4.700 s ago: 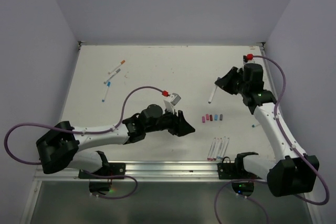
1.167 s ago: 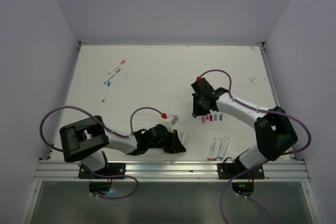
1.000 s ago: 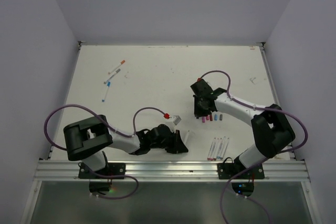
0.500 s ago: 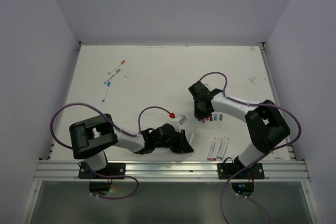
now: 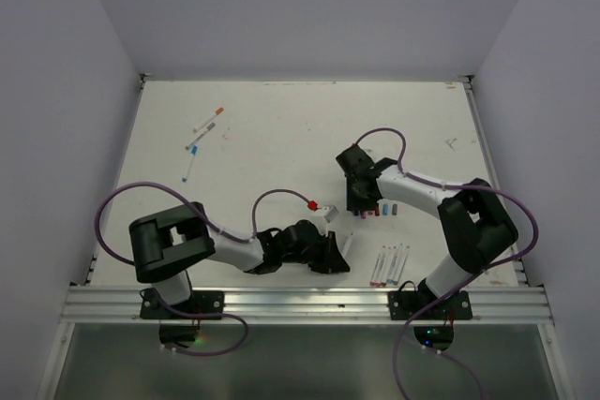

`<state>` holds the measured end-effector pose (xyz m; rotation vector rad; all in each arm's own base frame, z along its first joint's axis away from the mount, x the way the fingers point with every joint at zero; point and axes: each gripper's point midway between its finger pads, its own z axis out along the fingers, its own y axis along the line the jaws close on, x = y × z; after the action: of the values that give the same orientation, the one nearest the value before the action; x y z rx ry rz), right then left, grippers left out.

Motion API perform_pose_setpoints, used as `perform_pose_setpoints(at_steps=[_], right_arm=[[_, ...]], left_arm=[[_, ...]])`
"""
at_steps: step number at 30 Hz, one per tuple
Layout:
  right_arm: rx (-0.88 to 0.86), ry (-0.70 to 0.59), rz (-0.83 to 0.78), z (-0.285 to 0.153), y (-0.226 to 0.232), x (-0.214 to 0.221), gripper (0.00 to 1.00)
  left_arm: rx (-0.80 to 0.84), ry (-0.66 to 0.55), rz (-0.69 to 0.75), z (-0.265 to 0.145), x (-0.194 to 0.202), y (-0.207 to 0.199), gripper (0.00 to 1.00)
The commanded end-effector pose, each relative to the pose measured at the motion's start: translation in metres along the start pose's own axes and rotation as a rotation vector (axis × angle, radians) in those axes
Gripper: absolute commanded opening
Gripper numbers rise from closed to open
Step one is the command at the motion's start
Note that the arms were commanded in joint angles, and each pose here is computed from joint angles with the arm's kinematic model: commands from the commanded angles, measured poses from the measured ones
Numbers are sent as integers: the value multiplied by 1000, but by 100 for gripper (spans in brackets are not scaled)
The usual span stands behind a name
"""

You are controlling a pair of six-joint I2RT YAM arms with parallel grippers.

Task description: Open the pen caps

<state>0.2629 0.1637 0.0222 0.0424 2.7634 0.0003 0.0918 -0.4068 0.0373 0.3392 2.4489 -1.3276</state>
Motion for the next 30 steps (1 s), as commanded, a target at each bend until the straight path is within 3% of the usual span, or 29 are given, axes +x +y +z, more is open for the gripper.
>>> perform_pose_setpoints(at_steps=[1,6,9,14,18,25,30], right_arm=[[-25,-75,12,-21,8,-23,32],[7,-178,54,-63,-7,-44,34],[4,-239,93,-93,-20,-53,51],[-34,-290,168,-119,-46,-51,56],[-50,-250,234,-113,-72,-41,56],[-34,-207,287,-103,-94,-28,57],[-15,-181,351,-96,-109,-27,63]], left_arm=[[23,3,32,5,-2,-10,0],[3,48,61,18,2,-13,1],[0,82,73,29,5,-17,4],[-12,96,77,40,6,-14,11],[-19,110,78,45,9,-10,15],[1,133,63,47,16,-9,31],[9,129,60,42,18,-7,41]])
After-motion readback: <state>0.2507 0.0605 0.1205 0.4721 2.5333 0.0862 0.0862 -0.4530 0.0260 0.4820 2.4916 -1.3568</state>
